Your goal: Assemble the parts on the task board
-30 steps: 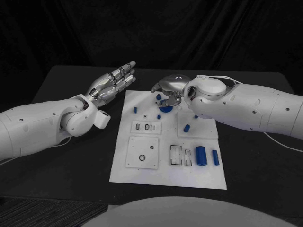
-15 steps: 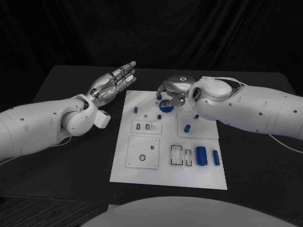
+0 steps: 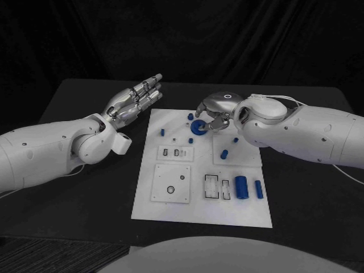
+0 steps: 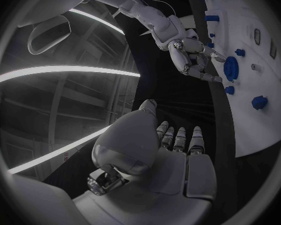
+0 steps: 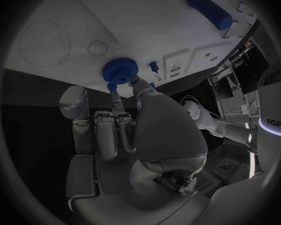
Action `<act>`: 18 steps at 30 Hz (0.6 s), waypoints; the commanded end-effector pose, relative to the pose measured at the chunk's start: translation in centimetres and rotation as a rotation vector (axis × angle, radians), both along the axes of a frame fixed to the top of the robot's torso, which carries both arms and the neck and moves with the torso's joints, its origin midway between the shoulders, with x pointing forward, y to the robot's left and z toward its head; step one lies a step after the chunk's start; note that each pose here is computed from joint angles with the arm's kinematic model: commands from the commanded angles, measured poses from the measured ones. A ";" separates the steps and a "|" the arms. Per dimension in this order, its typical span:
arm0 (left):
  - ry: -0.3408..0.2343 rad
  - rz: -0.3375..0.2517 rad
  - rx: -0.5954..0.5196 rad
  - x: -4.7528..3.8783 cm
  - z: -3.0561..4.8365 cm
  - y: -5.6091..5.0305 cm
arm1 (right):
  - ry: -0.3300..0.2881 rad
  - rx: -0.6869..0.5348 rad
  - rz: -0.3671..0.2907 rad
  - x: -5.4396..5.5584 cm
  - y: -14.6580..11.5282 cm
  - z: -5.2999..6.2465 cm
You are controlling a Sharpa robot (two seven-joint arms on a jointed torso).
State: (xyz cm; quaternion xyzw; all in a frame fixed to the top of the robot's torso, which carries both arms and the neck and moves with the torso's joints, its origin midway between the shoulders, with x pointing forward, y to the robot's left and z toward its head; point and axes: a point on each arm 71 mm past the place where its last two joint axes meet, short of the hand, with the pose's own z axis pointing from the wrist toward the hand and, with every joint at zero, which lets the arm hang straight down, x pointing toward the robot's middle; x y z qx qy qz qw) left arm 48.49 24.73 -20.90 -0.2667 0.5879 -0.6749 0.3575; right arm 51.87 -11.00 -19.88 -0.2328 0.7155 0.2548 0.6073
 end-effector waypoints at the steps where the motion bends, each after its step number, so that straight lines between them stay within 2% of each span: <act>1: -0.004 -0.013 -0.012 -0.08 0.07 -0.1 | 0.023 -0.030 -0.040 0.1 -0.4 -0.4; 18: 0.001 -0.019 -0.012 -0.08 0.03 -0.2 | 0.069 -0.073 -0.053 0.2 -0.5 -1.3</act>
